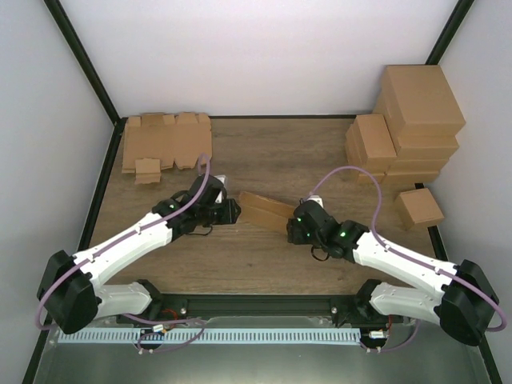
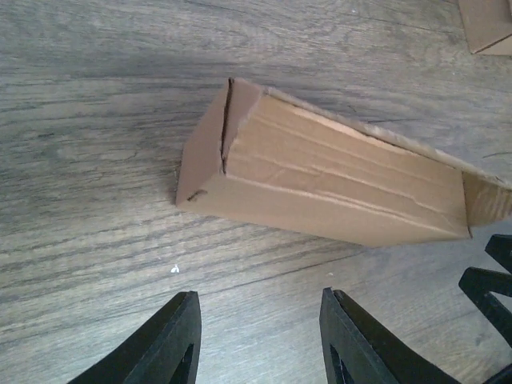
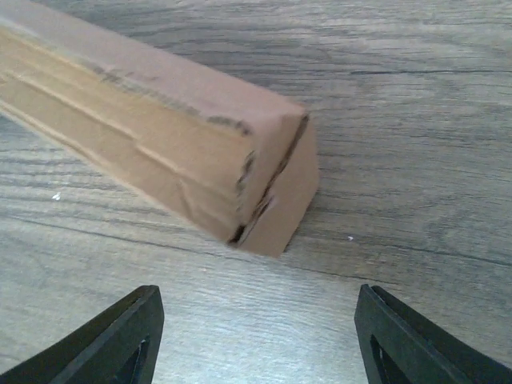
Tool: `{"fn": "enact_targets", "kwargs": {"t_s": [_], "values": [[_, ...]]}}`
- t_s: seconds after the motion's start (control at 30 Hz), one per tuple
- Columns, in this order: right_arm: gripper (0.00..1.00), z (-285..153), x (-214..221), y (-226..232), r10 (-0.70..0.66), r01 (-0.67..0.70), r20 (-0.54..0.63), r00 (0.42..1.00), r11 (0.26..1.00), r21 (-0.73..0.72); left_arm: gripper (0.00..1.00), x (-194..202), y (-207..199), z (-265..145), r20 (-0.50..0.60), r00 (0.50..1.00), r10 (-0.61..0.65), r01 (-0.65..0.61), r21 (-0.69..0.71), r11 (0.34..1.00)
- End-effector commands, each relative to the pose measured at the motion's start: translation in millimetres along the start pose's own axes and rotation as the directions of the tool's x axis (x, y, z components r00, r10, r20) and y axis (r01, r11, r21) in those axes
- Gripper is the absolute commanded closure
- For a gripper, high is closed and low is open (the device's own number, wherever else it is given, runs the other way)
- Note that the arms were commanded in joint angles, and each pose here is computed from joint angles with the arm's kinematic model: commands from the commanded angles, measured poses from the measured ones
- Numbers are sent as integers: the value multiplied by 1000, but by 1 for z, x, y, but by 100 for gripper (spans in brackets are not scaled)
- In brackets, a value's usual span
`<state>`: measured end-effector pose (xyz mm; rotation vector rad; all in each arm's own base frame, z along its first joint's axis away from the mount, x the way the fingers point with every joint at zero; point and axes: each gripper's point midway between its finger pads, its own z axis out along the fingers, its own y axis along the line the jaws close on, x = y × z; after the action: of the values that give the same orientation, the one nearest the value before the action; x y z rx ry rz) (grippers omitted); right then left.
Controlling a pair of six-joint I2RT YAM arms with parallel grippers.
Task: Fold the paper box
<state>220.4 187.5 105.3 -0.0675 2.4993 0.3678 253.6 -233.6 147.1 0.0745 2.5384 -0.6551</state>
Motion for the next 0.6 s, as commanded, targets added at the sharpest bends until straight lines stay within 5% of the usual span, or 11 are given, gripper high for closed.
{"fn": "enact_targets", "kwargs": {"t_s": [0.0,0.33,0.43,0.5,0.57], "values": [[30,-11,-13,16,-21,19,-24,999,997,-69,56,-8,-12,-12,3,1000,12,-13,51,999],[30,-36,-45,30,6,-4,14,1000,983,-181,57,-39,-35,-23,17,1000,8,-12,216,976],[36,-47,-57,38,25,-18,21,999,964,-265,78,-54,-36,-25,6,1000,-18,15,306,952],[58,-52,-66,43,43,-32,25,999,942,-334,93,-66,-36,-24,7,1000,-21,18,350,936],[89,-58,-75,49,62,-46,26,998,914,-403,96,-74,-41,-21,-9,1000,-8,11,402,916]]}}
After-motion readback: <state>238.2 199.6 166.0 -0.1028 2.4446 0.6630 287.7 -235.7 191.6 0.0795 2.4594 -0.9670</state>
